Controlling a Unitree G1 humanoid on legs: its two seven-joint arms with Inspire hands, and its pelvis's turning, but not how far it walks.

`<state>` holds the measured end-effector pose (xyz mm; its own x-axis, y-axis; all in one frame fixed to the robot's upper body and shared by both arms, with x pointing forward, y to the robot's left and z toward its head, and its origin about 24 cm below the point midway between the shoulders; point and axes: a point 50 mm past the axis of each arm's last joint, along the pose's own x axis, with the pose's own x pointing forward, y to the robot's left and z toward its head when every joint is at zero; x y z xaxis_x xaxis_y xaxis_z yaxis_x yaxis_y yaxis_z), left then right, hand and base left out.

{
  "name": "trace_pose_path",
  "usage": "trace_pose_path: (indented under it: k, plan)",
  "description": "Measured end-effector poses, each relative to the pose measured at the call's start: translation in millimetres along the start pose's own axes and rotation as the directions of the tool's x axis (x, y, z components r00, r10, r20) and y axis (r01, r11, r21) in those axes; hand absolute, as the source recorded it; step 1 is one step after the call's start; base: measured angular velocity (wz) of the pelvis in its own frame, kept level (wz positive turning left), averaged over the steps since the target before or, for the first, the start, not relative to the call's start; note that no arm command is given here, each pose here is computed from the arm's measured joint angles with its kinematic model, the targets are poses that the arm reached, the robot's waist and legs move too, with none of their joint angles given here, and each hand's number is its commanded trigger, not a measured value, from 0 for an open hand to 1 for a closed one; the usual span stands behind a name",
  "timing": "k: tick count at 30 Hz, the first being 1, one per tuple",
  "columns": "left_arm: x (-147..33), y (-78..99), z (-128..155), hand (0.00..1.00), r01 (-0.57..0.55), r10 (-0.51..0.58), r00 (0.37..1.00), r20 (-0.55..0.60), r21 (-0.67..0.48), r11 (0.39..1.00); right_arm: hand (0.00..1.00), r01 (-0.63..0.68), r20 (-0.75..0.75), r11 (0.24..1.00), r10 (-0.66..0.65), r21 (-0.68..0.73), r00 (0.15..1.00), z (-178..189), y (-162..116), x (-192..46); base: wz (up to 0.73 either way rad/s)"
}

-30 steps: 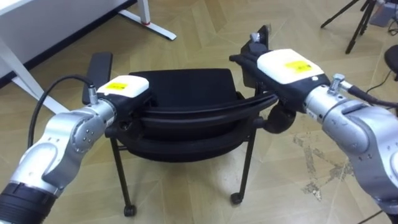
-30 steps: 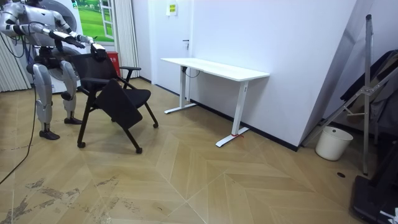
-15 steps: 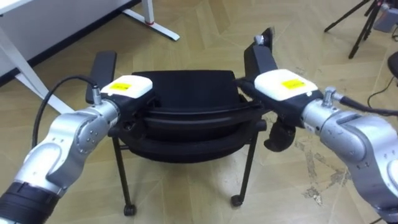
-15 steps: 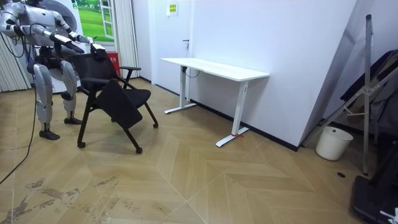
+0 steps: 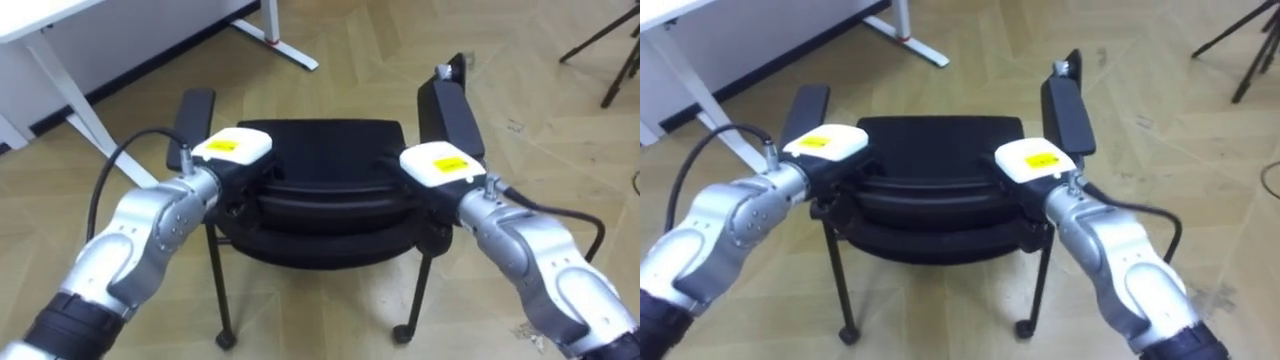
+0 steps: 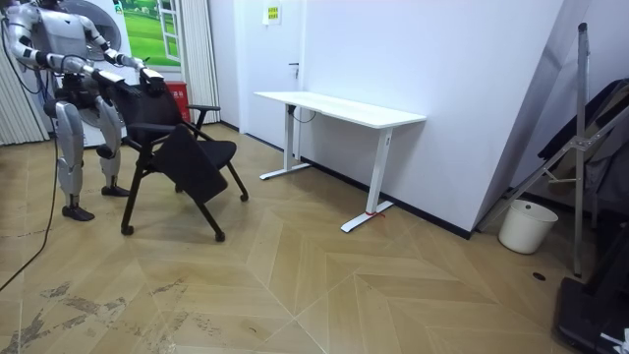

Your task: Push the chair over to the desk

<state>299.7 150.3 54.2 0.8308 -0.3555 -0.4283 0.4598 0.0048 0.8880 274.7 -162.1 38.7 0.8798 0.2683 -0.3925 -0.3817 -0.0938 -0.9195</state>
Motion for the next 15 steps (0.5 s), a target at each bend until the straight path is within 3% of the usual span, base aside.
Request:
trace_pose_path:
  k: [8, 9, 10, 11, 12, 15]
  plan:
    - [2.2, -3.3, 5, 1.00, -0.008, 0.008, 1.000, -0.001, -0.026, 1.000, 0.00, 0.051, -0.040, 0.999, -0.051, -0.002, 0.998, -3, 9, 4, 0.00]
    - [2.4, -3.5, 5, 1.00, -0.009, 0.008, 1.000, -0.002, -0.026, 1.000, 0.09, 0.056, -0.043, 0.998, -0.057, -0.003, 0.997, -3, 10, 5, 0.00]
    - [2.5, -3.8, 5, 1.00, -0.007, 0.007, 1.000, -0.001, -0.024, 1.000, 0.40, 0.061, -0.044, 0.998, -0.061, -0.005, 0.997, -3, 11, 5, 0.00]
    - [2.7, -4.3, 6, 1.00, -0.005, 0.005, 1.000, -0.002, -0.022, 1.000, 0.81, 0.064, -0.045, 0.998, -0.064, -0.006, 0.997, -4, 12, 5, 0.00]
    - [2.8, -4.6, 6, 1.00, -0.004, 0.004, 1.000, -0.003, -0.022, 1.000, 1.00, 0.065, -0.045, 0.998, -0.065, -0.007, 0.997, -4, 13, 6, 0.00]
    - [3.4, -6.5, 7, 1.00, 0.004, -0.004, 1.000, -0.008, -0.022, 1.000, 1.00, 0.072, -0.046, 0.997, -0.072, -0.007, 0.996, -4, 16, 7, 0.00]
